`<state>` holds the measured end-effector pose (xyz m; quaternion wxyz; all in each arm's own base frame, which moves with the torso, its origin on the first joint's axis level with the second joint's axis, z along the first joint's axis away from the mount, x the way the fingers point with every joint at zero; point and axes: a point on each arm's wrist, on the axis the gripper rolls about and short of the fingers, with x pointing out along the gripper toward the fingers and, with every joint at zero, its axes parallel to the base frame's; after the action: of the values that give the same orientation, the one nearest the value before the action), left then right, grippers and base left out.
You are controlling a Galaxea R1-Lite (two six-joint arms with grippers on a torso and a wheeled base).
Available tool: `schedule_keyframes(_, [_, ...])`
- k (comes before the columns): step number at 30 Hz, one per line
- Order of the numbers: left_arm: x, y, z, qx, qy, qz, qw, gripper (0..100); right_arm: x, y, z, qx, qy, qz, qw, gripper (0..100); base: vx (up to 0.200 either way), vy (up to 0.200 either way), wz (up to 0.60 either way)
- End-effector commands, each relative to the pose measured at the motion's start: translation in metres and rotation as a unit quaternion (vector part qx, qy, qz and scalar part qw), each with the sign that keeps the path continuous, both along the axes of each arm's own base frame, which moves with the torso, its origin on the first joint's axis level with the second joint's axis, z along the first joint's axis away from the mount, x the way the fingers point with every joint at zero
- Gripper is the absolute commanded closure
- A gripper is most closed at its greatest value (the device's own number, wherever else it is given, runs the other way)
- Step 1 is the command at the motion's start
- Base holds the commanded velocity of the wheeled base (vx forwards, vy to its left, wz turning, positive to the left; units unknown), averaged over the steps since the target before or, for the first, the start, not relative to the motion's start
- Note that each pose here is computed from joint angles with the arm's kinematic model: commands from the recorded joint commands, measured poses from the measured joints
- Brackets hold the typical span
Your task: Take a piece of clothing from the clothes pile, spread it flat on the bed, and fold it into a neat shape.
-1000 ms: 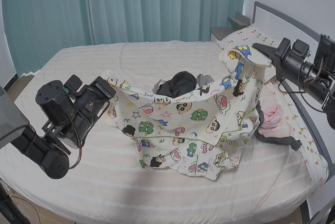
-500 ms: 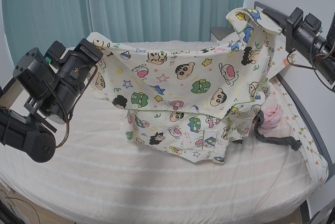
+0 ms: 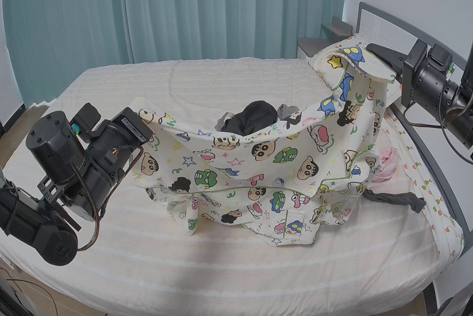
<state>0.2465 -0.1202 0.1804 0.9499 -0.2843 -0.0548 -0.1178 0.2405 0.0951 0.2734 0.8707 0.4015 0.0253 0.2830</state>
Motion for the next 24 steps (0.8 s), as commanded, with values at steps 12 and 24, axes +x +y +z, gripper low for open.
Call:
schedule_keyframes(12, [-0.0055, -0.0026, -0.0080, 0.008, 0.015, -0.007, 0.9998, 100, -0.0134, -0.0011, -0.0040, -0.001, 0.005, 0.008, 1.0000, 100, -0.133, 0.000, 0.00])
schedule_keyframes(24, [-0.0050, -0.0020, -0.0094, 0.009, 0.017, -0.006, 0.9998, 100, -0.0136, -0.0007, -0.0044, -0.001, 0.005, 0.009, 0.9999, 100, 0.000, 0.000, 0.00])
